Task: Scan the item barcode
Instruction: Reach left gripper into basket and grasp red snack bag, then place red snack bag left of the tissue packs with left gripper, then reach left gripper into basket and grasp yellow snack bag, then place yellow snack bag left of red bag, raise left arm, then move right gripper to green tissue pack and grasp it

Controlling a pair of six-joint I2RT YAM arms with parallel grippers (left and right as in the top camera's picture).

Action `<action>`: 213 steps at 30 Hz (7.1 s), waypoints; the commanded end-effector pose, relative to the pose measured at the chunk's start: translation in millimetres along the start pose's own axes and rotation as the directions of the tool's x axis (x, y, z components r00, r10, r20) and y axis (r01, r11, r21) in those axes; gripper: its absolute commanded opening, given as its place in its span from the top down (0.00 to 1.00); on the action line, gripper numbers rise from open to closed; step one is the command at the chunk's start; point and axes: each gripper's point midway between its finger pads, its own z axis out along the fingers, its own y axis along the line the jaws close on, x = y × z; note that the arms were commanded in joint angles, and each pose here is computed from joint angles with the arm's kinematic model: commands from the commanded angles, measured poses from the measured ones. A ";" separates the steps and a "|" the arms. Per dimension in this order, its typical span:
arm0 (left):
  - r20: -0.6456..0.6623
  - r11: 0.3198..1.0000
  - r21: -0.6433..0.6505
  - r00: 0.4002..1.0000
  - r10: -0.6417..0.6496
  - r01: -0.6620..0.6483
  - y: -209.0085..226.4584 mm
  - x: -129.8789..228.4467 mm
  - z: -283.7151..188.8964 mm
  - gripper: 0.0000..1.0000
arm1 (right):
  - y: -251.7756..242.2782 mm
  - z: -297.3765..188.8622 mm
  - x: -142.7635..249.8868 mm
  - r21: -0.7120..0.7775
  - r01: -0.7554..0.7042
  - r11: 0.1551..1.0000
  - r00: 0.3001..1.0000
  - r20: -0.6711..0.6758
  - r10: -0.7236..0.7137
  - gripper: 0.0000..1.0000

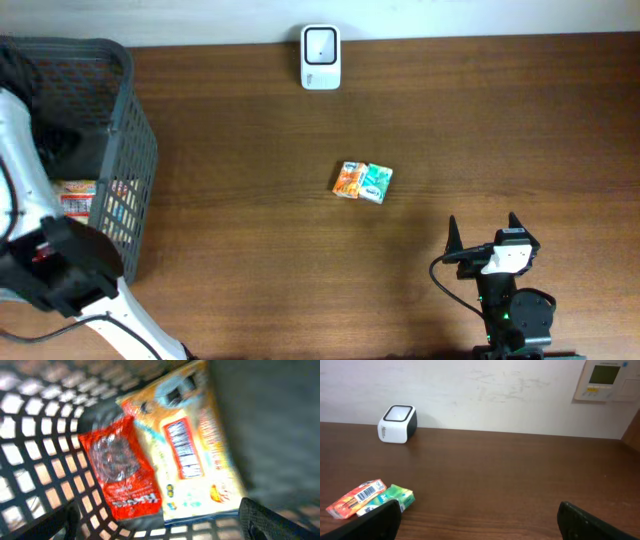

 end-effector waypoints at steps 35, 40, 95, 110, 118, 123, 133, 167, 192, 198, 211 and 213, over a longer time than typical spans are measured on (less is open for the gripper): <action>0.144 0.665 0.743 0.988 -0.061 -0.067 -14.2 -39.0 -180.3 1.00 | 1.4 0.3 3.5 -0.005 0.000 1.000 1.000 -0.005 0.000 0.02; 0.453 0.420 0.806 0.892 0.019 -0.418 -34.9 28.7 -300.3 1.00 | 1.4 0.3 3.5 -0.005 0.000 1.000 1.000 -0.005 0.000 0.02; 0.087 0.923 0.383 0.993 -0.079 0.040 -19.1 -56.0 -67.0 0.01 | 1.3 0.3 3.5 -0.004 0.000 1.000 1.000 -0.005 0.000 0.02; -0.069 0.990 0.137 0.997 0.024 -0.015 -72.8 13.5 103.1 0.05 | 1.4 0.3 3.5 -0.005 0.000 1.000 1.000 -0.005 0.000 0.02; -0.057 0.989 0.146 0.998 0.023 -0.014 -79.4 21.8 134.5 0.71 | 1.4 0.3 3.5 -0.005 0.000 1.000 1.000 -0.005 0.000 0.01; 0.022 0.977 0.213 1.000 -0.015 0.010 -71.3 -4.5 70.4 1.00 | 1.4 0.3 3.5 -0.005 0.000 1.000 1.000 -0.005 0.000 0.02; 0.419 0.640 0.739 0.887 -0.192 -0.210 -5.3 -1.0 -246.7 1.00 | 1.4 0.3 3.5 -0.005 0.000 1.000 1.000 -0.005 0.000 0.02; 0.701 0.057 0.354 0.305 0.645 -0.934 -208.4 255.5 -260.9 0.01 | 1.4 0.3 3.5 -0.005 0.000 1.000 1.000 -0.005 0.000 0.02; 0.641 0.235 0.514 0.552 0.534 -0.825 -171.7 158.8 -259.7 0.01 | 104.0 -62.6 -100.7 -0.649 0.054 0.759 0.916 0.335 0.221 0.02; 0.641 0.235 0.514 0.551 0.534 -0.825 -171.7 158.9 -259.8 0.01 | 46.8 -100.9 -226.4 -0.460 -0.041 0.887 0.714 0.607 0.349 0.02; 0.640 0.236 0.514 0.552 0.534 -0.825 -171.6 158.4 -259.6 0.01 | 122.6 71.2 -134.7 -0.482 -0.588 0.649 0.696 -0.711 0.102 0.02; 0.640 0.236 0.514 0.552 0.534 -0.825 -171.6 158.4 -259.6 0.01 | 123.4 106.8 -81.6 -0.372 -0.652 0.661 0.574 -0.811 0.110 0.00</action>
